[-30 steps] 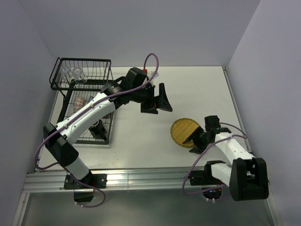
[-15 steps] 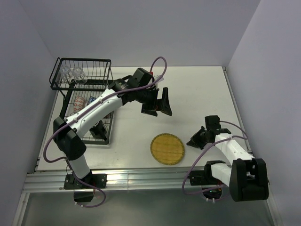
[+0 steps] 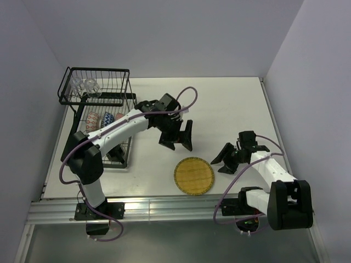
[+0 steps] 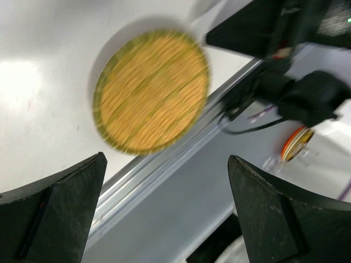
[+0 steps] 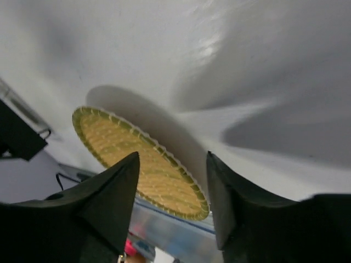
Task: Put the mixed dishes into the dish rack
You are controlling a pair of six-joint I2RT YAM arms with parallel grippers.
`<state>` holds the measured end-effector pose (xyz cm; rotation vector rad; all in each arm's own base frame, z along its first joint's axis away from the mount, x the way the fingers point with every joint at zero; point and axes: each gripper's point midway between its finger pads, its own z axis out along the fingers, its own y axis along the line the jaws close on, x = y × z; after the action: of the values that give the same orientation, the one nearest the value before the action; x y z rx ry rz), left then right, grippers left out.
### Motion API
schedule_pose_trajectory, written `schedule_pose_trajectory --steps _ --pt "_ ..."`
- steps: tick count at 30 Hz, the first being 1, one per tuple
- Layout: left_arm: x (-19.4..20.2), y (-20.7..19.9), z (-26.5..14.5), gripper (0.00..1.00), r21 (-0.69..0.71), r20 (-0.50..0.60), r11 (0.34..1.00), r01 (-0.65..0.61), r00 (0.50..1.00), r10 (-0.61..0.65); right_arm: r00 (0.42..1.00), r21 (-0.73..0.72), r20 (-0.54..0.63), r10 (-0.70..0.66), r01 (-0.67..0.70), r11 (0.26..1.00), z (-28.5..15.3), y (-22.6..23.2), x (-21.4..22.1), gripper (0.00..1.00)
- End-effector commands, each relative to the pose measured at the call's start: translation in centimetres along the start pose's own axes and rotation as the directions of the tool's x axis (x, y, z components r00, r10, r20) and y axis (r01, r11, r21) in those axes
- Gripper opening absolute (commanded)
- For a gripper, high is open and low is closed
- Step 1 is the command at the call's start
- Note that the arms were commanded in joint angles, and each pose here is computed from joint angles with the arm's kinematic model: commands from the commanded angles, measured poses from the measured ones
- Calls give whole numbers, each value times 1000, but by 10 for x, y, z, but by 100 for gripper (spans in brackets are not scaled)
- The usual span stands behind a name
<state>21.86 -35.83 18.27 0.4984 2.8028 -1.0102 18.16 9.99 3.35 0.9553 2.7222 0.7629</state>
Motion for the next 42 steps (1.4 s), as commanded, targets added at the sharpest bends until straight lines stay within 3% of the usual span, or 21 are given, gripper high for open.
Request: schedule_pose_trajectory --steps 1,8,16,28,29,31,32,33,38,42 --pt "31 22 14 99 -20 -110 1000 -3 994 1 990 -90 -107 -89 80 993 -4 3 25 61" --pt "71 25 34 99 129 -203 990 62 978 -35 983 -113 -135 -124 109 988 -7 3 42 67" --pt "97 33 52 99 234 -249 968 85 968 -25 975 -127 -207 -80 55 990 14 -18 77 61" --pt "111 57 87 97 255 -298 962 100 954 -21 972 -235 -161 -171 131 963 36 -1 77 50" --pt "114 60 91 96 253 -309 961 114 951 -32 973 -248 -144 -179 140 959 38 3 73 48" --pt "114 62 98 94 263 -309 958 118 950 -32 975 -259 -134 -176 137 956 42 5 71 33" --pt "117 67 103 91 255 -323 958 130 945 -42 977 -254 -131 -169 131 958 43 4 70 11" --pt "118 69 105 89 254 -328 958 135 943 -46 979 -239 -135 -156 120 963 45 3 70 1" --pt "118 71 107 86 251 -325 960 127 945 -40 982 -204 -96 -162 140 969 39 10 61 0" --pt "109 69 97 86 205 -284 975 84 958 -23 973 -174 21 -229 229 958 14 31 38 0"
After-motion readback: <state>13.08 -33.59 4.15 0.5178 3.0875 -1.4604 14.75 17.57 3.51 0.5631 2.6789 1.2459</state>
